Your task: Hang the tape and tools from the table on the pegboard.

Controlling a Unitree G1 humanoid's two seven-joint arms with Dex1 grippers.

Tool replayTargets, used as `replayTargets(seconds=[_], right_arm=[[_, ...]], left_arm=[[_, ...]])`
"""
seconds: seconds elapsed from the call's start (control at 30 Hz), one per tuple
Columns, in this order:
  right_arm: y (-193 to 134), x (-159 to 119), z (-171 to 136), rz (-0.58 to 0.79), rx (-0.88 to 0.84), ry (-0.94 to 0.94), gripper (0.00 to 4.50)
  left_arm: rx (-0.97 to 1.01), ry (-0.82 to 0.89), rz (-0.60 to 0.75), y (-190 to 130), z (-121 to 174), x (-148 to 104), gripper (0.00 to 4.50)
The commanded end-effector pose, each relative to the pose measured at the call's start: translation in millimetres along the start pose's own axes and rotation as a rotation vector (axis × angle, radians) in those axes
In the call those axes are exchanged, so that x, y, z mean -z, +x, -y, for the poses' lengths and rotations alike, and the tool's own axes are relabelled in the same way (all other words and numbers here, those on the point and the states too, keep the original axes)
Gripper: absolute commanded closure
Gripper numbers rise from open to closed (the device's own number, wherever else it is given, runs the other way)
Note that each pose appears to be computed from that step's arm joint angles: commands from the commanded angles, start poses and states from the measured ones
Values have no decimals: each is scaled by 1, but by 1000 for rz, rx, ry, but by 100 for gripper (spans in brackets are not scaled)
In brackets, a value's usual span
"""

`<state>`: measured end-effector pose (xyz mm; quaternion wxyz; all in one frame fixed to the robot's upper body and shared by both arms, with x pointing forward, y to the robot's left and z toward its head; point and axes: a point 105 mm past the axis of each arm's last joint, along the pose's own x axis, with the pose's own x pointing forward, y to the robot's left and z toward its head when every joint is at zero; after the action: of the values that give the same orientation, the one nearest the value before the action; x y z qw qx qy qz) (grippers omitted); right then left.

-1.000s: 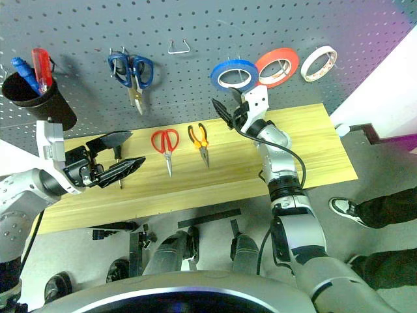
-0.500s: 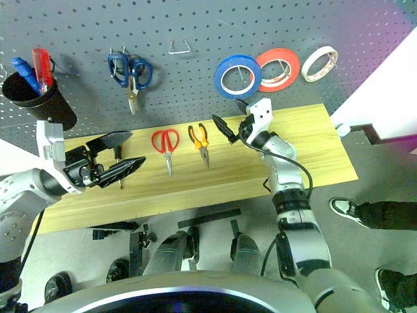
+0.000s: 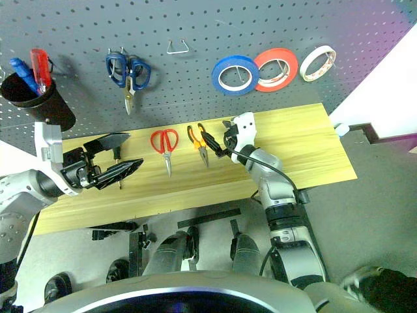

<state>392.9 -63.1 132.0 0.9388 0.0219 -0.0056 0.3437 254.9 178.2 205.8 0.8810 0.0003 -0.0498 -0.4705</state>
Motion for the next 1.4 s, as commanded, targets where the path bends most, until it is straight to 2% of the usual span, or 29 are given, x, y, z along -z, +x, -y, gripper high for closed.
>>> replayTargets(seconds=[0.03, 0.2, 0.37, 0.63, 0.93, 1.07, 1.4], right_arm=[[17, -5, -10, -12, 0, -16, 4], [30, 7, -27, -80, -19, -48, 4], [40, 20, -21, -135, 37, -26, 4], [49, 24, -26, -153, 27, -44, 4], [55, 38, -16, -204, 68, -43, 4], [59, 33, -9, -200, 90, -40, 4], [70, 34, -20, -226, 70, -31, 4]], left_arm=[[-9, 43, 6, -6, 2, -9, 0], [-29, 46, 5, -11, 1, -10, 0], [-73, 67, -12, -19, -1, -9, 0], [-128, 81, -13, -27, -3, -12, 0], [-142, 78, -12, -27, -1, -12, 0], [-135, 66, -19, -28, 3, -11, 0], [-130, 55, -25, -27, 6, -10, 0]])
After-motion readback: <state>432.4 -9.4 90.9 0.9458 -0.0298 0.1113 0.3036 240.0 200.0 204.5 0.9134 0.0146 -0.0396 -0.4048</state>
